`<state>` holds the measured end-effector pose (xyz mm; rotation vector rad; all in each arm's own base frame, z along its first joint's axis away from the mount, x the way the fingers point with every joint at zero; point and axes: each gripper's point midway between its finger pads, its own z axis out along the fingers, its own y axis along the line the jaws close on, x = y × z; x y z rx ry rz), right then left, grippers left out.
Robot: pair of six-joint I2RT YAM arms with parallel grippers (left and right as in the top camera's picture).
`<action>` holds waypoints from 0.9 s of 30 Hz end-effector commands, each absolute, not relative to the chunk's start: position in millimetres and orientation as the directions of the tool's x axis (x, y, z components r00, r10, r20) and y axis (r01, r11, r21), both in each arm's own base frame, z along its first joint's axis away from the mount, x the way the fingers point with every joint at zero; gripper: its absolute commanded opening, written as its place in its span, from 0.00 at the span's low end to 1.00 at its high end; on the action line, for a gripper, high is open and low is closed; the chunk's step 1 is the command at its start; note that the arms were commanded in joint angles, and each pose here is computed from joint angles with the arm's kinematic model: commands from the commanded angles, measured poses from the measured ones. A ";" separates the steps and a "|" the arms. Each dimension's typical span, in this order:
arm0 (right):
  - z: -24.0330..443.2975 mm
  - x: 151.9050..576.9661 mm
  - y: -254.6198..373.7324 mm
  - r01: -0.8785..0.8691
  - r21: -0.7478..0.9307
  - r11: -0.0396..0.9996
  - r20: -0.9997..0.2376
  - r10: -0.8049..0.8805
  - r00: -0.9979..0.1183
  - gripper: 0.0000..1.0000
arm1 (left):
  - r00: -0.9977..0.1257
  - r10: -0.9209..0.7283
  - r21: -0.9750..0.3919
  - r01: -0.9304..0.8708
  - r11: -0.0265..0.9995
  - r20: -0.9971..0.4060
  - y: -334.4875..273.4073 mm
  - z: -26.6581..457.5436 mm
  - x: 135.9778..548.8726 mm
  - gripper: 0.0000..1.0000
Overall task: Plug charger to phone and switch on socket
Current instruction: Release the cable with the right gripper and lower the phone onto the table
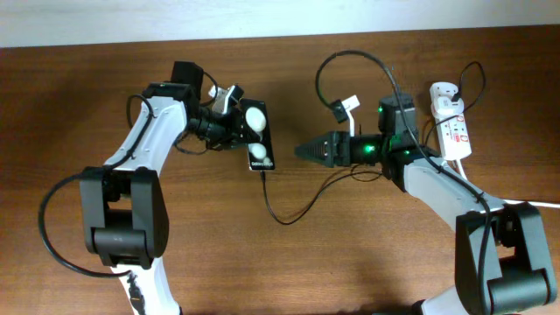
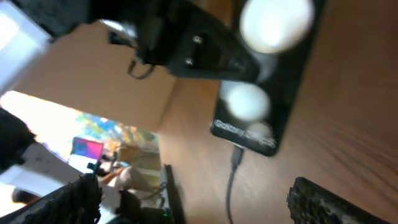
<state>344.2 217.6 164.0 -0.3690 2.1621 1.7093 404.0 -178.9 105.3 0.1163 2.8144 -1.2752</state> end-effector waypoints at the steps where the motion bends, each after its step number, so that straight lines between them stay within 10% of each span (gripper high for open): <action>1: 138.8 353.1 208.8 -0.425 0.818 0.388 -0.470 0.023 -0.883 0.99 | -0.997 0.067 -0.709 0.080 0.701 -0.046 -171.7 79.5 403.2 0.00; 8: 143.2 350.9 145.3 -0.244 0.535 0.808 -0.476 0.050 -0.878 0.99 | -0.997 0.067 -0.708 0.022 0.706 0.035 -171.8 40.2 401.3 0.00; 18: 159.6 342.5 144.1 -0.252 0.536 0.806 -0.492 0.055 -0.869 0.99 | -0.992 0.063 -0.693 -0.028 0.720 0.105 -169.7 9.0 396.2 0.02; 21: 159.6 342.5 144.1 -0.252 0.535 0.806 -0.492 0.055 -0.869 0.99 | -0.993 0.061 -0.662 -0.023 0.749 0.103 -164.3 4.0 396.5 0.26; 27: 159.6 342.6 144.1 -0.252 0.535 0.806 -0.492 0.055 -0.869 0.99 | -0.994 0.056 -0.603 -0.015 0.797 0.098 -154.2 -4.4 397.3 0.40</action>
